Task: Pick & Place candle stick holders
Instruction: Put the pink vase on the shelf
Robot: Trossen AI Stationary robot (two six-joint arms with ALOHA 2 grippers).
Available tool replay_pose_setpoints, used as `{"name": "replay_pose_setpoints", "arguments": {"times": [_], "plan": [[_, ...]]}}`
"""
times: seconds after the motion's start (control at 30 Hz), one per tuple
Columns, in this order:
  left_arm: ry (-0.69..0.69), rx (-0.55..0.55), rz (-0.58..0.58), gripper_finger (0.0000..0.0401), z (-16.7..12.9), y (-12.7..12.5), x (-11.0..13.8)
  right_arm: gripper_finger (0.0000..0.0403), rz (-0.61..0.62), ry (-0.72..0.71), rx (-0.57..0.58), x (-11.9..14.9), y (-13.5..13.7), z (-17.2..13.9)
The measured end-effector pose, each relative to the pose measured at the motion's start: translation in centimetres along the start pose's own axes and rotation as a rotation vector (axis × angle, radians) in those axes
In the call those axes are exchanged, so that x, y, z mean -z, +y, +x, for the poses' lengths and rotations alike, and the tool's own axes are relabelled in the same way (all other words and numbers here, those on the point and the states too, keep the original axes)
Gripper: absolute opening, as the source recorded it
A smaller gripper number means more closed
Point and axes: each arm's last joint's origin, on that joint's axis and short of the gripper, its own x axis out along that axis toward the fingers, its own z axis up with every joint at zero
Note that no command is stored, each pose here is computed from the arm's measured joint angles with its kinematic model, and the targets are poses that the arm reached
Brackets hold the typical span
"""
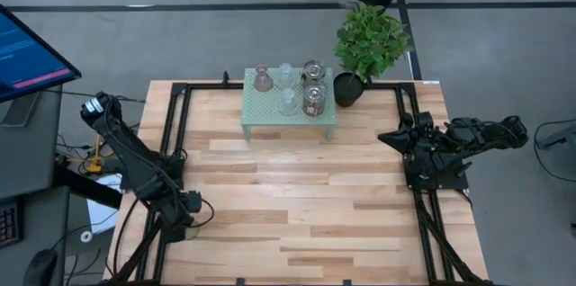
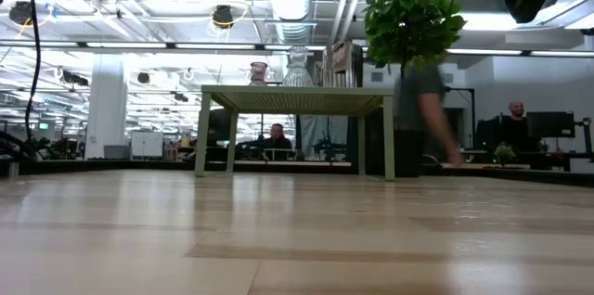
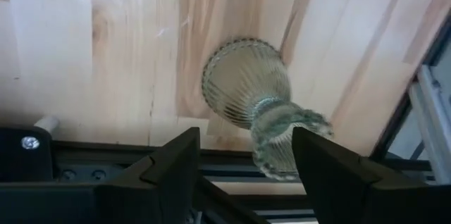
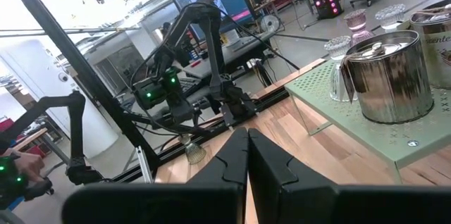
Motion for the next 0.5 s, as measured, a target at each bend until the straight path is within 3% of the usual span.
{"name": "replay_pose_setpoints", "arguments": {"times": [0.23,0.5], "plan": [[0.005,0.000,-0.005,0.0207,0.3,0.1,0.0,0.0000,0.000,0.000,-0.001,0.0,0.0,0.0],[-0.002,0.016,-0.036,0.0065,1.3,0.4,0.0,0.0000,0.000,0.000,-0.001,0.0,0.0,0.0]]}}
